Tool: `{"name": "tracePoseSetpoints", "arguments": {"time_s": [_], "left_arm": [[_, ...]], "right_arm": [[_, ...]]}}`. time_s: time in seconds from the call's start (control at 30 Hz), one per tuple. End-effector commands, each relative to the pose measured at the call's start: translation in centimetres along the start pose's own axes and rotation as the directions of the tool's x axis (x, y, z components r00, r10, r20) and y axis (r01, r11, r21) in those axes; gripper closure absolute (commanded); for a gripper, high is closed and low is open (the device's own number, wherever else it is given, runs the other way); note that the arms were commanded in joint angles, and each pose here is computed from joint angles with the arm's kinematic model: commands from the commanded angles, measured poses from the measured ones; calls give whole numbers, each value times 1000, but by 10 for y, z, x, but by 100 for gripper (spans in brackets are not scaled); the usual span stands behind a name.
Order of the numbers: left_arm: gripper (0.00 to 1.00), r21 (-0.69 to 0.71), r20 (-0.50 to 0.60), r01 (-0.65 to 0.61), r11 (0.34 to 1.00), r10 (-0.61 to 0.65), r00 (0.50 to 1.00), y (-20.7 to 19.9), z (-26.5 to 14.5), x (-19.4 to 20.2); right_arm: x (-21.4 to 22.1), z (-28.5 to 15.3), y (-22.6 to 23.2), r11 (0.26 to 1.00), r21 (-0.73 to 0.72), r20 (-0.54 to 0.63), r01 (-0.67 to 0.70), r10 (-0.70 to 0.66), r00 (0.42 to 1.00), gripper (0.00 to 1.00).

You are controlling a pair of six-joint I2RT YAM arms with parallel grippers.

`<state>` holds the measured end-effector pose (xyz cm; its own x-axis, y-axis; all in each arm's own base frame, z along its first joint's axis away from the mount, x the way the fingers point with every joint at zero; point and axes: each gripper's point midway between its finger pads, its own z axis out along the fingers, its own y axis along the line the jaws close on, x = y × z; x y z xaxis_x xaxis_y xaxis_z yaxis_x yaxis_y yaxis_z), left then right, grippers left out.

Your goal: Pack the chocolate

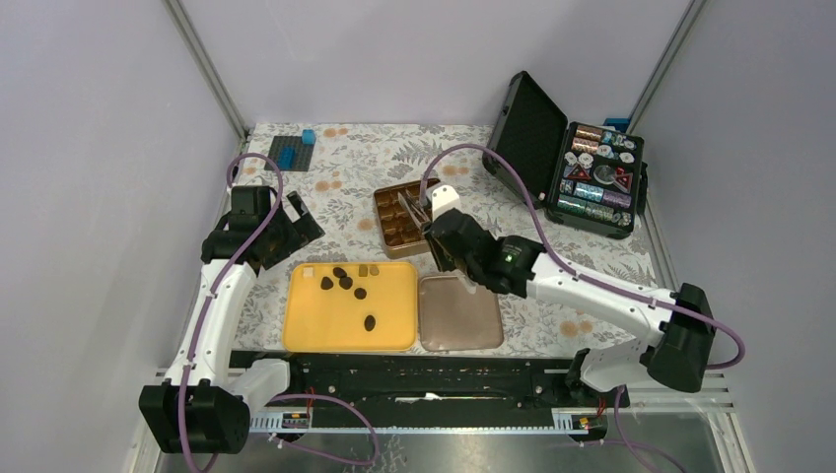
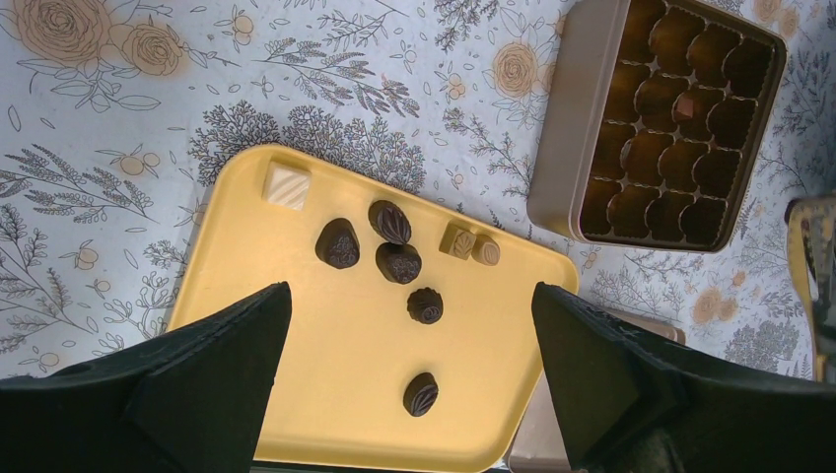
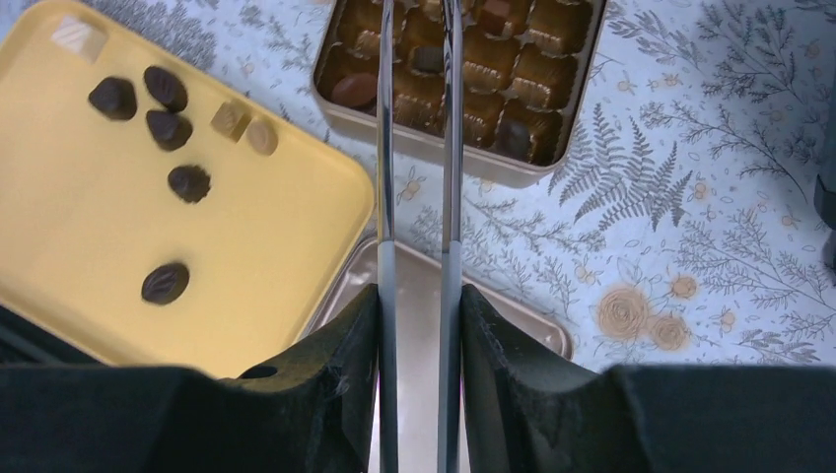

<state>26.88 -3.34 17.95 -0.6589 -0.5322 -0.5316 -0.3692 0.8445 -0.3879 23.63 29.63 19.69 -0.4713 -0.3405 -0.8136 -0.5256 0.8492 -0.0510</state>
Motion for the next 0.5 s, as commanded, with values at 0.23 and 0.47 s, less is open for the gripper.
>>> {"name": "tracePoseSetpoints", "arguments": {"time_s": [0.23,0.47], "left_arm": [[1,47,64,10,999,-13,998,-11,-15,-14],[1,62,76,11,998,-16,997,-12,-23,-13]], "right_arm": [[-64,59,-3,995,-76,59,-68,73,996,70],[-54,98,7,994,-77,-6,-78,77,997,70]]}}
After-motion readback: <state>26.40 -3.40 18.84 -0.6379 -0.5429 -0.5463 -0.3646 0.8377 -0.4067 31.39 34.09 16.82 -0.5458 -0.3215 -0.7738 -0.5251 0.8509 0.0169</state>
